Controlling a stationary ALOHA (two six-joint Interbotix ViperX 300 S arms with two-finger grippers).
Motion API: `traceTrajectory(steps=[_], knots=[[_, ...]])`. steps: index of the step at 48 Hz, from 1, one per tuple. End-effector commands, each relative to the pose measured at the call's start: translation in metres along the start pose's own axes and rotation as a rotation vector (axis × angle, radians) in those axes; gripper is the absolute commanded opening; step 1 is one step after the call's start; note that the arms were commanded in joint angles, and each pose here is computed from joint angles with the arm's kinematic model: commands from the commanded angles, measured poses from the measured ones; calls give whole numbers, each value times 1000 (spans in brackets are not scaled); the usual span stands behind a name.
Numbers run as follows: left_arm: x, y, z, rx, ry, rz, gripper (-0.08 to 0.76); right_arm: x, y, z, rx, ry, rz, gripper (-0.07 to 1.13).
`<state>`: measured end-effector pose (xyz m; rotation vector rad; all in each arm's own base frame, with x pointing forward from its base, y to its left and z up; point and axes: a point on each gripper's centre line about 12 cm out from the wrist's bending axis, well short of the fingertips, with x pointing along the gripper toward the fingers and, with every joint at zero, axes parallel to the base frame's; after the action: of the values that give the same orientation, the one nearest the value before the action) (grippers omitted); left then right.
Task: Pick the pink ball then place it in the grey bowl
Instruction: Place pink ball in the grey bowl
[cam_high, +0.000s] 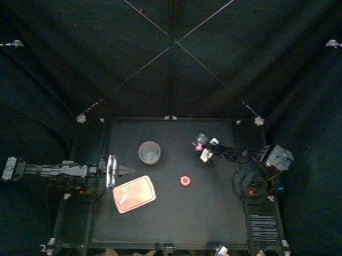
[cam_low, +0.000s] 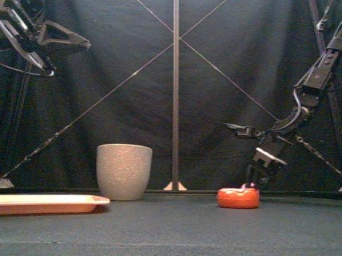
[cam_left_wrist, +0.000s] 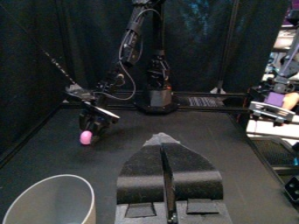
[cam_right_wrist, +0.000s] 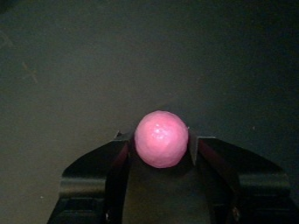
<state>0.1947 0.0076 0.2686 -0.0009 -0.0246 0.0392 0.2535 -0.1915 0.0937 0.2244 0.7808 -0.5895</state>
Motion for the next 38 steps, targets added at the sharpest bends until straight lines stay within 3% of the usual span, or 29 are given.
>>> traceTrajectory(steps=[1,19,30,38], knots=[[1,1,3,0,-12,3,73,-11,20,31,-41,-104,42,777],[1,2,1,2,-6,12,73,-59,166,153,-254,-508,344,777],[1,3,2,0,-9,17,73,-14,187,188,-175,-556,354,779],[0,3,-1,-1,-2,17,73,22,174,199,-106,-490,306,781]])
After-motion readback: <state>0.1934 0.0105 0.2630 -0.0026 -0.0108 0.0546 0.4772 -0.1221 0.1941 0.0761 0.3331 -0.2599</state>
